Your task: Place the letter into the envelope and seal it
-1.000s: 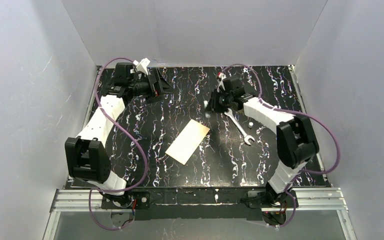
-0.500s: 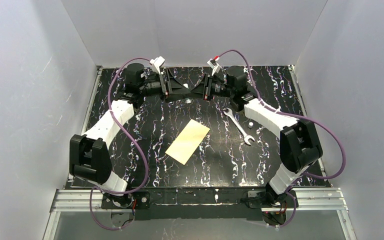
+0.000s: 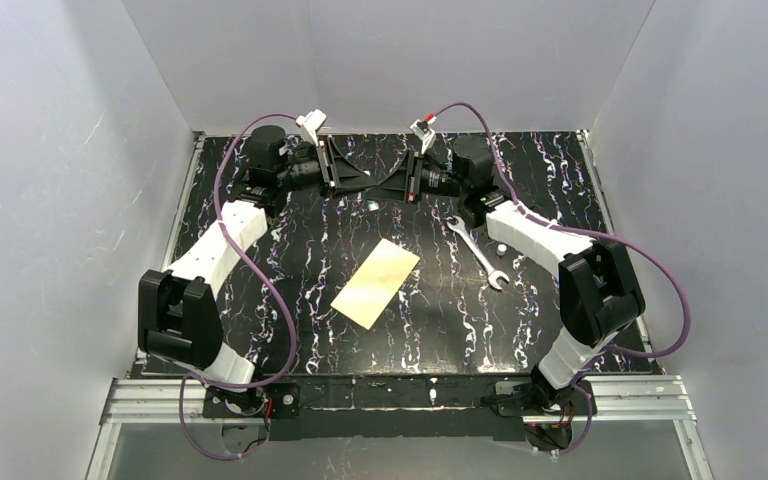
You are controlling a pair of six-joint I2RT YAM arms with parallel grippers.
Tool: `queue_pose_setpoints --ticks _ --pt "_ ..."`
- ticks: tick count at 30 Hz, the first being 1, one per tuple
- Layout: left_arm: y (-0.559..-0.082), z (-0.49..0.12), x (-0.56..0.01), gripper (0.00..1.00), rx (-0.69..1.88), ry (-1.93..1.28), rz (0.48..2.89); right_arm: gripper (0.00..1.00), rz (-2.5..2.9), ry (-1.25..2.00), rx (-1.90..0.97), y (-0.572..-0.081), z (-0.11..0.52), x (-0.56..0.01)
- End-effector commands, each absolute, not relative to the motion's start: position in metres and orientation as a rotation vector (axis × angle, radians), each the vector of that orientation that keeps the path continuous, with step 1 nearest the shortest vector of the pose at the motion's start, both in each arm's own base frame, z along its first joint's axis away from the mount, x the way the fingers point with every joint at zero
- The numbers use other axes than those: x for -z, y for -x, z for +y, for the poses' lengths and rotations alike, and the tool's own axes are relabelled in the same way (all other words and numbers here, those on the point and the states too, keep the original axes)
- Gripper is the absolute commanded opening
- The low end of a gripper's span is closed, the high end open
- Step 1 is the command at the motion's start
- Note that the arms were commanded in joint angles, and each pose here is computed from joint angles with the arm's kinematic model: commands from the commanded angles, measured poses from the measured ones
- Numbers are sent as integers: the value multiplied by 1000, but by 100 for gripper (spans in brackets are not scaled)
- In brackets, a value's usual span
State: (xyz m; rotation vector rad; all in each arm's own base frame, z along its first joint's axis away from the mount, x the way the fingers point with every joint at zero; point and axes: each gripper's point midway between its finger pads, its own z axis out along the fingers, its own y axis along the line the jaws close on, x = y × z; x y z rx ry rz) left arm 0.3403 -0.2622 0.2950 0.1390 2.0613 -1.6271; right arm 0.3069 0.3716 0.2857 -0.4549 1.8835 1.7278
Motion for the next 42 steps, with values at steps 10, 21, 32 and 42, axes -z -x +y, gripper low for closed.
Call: queue_pose_setpoints --ticks 10,21,32,42 --pt "-340 -260 -309 27 1601 -89 2010 1 1782 461 -1754 -303 371 -304" --pt "-336 -275 -322 0 1612 -156 1977 41 1763 342 -1770 -311 370 -305" --pt "-367 -270 -368 0 1565 -203 1852 67 1565 68 -1847 -313 346 -345" --pt "-367 -274 -372 0 1647 -139 1870 56 1407 48 -1991 -313 346 -372"
